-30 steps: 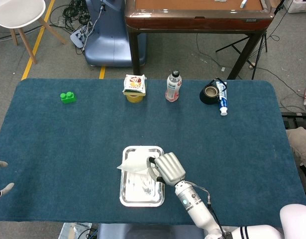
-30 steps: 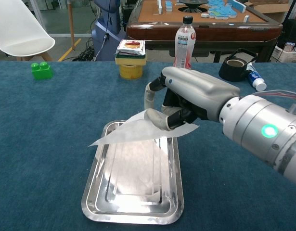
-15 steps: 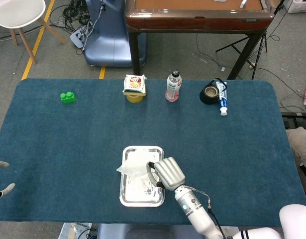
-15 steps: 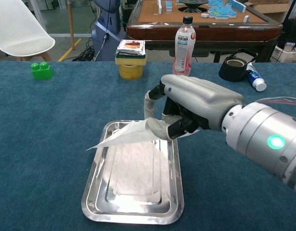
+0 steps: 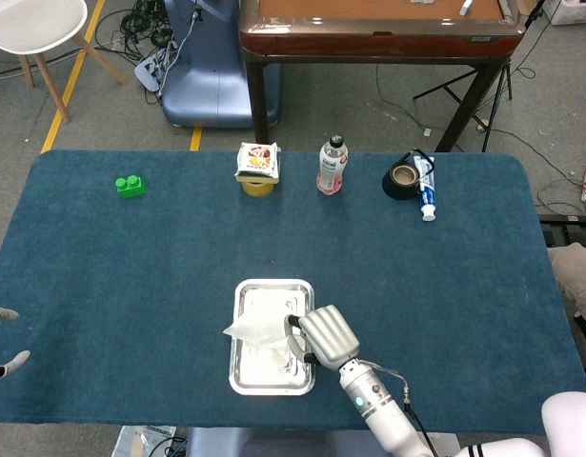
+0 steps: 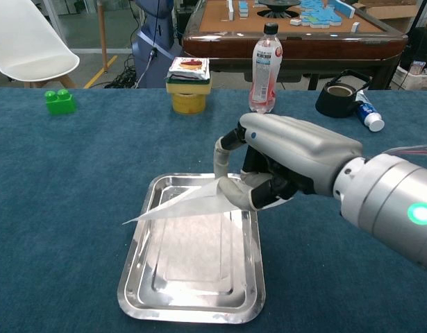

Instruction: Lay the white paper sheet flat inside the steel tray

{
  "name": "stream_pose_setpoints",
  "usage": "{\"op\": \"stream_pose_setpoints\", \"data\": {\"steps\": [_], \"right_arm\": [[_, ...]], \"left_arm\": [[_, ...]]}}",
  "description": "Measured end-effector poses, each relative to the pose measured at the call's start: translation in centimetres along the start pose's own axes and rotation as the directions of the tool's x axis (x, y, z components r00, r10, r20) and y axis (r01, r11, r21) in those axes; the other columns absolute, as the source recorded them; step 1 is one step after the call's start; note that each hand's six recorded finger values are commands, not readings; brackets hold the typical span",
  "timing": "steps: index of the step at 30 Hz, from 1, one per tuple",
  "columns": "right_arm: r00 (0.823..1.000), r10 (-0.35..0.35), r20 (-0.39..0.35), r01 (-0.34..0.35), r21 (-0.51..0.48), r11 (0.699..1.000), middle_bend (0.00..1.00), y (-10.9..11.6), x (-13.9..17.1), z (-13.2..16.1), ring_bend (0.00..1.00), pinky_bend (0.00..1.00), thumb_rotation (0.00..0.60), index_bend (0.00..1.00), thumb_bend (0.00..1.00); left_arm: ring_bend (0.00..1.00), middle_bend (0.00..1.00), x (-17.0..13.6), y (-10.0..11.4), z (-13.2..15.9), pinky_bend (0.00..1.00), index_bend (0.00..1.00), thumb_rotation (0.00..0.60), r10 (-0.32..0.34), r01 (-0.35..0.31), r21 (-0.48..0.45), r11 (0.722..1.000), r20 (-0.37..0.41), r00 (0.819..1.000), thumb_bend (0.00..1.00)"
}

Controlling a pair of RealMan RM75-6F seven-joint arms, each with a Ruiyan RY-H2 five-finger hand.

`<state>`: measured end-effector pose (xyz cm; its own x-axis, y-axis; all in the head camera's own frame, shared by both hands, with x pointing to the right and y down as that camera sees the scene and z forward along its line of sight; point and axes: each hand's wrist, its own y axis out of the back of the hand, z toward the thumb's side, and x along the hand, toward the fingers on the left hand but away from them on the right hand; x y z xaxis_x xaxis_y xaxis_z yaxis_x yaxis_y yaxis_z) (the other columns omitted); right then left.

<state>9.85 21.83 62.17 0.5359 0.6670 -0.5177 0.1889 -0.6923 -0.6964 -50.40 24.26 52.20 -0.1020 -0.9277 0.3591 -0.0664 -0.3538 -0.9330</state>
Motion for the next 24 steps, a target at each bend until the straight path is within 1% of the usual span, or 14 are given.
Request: {"op": "stream_pose_setpoints", "data": {"steps": [2, 5, 8, 9, 18, 24], "right_arm": [[1.0, 0.0, -0.001, 0.0, 0.001, 1.0, 1.0, 0.0, 0.1, 0.0, 1.0, 1.0, 0.6, 0.56, 0.28], [1.0, 0.001, -0.002, -0.001, 0.004, 1.0, 1.0, 0.2, 0.3, -0.1, 1.0, 1.0, 0.6, 0.52, 0.18], [1.0, 0.003, -0.005, -0.003, 0.007, 1.0, 1.0, 0.3, 0.6, -0.1, 1.0, 1.0, 0.6, 0.48, 0.09], [1.0, 0.003, -0.005, -0.003, 0.008, 1.0, 1.0, 0.3, 0.6, -0.2, 1.0, 1.0, 0.6, 0.48, 0.08], [1.0, -0.006, -0.01, 0.006, 0.008, 1.0, 1.0, 1.1, 1.4, -0.2, 1.0, 1.0, 0.6, 0.47, 0.06], [1.0, -0.023, -0.011, 0.023, 0.005, 1.0, 1.0, 1.7, 1.3, -0.5, 1.0, 1.0, 0.6, 0.47, 0.06]], "left_arm": [[0.32, 0.38, 0.0, 0.0, 0.0, 0.47, 0.41, 0.6, -0.001, 0.001, 0.001, 1.0, 0.0, 1.0, 0.01], [0.32, 0.38, 0.0, -0.1, 0.0, 0.47, 0.41, 0.6, -0.003, 0.003, 0.0, 1.0, -0.001, 1.0, 0.01], [0.32, 0.38, 0.0, -0.1, 0.0, 0.47, 0.41, 0.6, -0.003, 0.003, 0.001, 1.0, -0.002, 1.0, 0.01], [0.32, 0.38, 0.0, -0.1, 0.0, 0.47, 0.41, 0.6, -0.003, 0.003, 0.002, 1.0, -0.002, 1.0, 0.01], [0.32, 0.38, 0.0, -0.2, 0.1, 0.47, 0.41, 0.6, -0.005, 0.005, 0.005, 1.0, 0.001, 1.0, 0.01], [0.32, 0.38, 0.0, -0.2, 0.1, 0.47, 0.41, 0.6, -0.004, 0.004, 0.003, 1.0, 0.001, 1.0, 0.01]]}}
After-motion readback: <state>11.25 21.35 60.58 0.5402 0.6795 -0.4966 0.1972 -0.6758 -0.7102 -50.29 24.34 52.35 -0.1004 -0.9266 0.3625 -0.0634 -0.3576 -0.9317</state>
